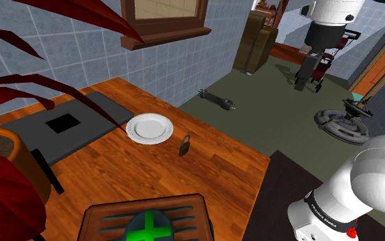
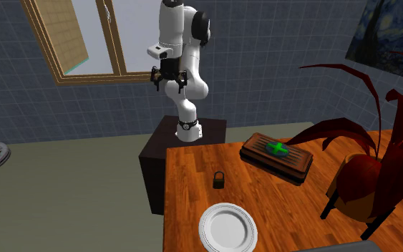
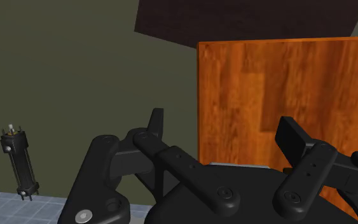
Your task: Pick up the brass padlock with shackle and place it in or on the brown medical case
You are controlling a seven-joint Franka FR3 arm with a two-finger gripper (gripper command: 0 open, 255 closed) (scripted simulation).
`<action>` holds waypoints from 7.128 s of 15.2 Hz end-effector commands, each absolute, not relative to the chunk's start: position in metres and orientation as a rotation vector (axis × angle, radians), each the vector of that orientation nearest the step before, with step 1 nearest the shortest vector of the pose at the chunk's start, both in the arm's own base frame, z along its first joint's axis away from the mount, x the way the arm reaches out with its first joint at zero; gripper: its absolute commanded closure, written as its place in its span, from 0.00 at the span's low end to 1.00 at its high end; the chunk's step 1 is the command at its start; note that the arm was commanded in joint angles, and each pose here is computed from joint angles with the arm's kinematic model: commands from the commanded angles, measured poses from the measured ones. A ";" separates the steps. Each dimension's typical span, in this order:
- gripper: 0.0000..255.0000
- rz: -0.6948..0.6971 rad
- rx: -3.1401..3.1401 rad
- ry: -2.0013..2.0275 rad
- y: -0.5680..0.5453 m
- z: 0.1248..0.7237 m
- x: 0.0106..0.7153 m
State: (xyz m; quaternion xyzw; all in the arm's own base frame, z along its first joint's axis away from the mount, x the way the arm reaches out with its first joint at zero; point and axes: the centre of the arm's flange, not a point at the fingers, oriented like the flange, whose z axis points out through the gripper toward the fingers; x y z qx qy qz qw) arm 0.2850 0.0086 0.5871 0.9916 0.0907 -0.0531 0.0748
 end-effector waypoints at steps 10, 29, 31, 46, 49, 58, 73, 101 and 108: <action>0.00 -0.220 3.025 0.259 0.067 0.509 0.351; 0.00 -0.352 3.126 0.229 0.200 0.344 0.483; 0.00 -0.367 3.137 0.225 0.215 0.327 0.496; 0.00 -0.384 3.148 0.222 0.233 0.269 0.502; 0.00 -0.384 3.148 0.222 0.233 0.269 0.502; 1.00 -0.384 3.148 0.221 0.233 0.269 0.502; 1.00 -0.384 3.148 0.222 0.233 0.343 0.502; 1.00 -0.384 3.148 0.222 0.328 0.437 0.431; 1.00 -0.384 3.148 0.222 0.403 0.436 0.376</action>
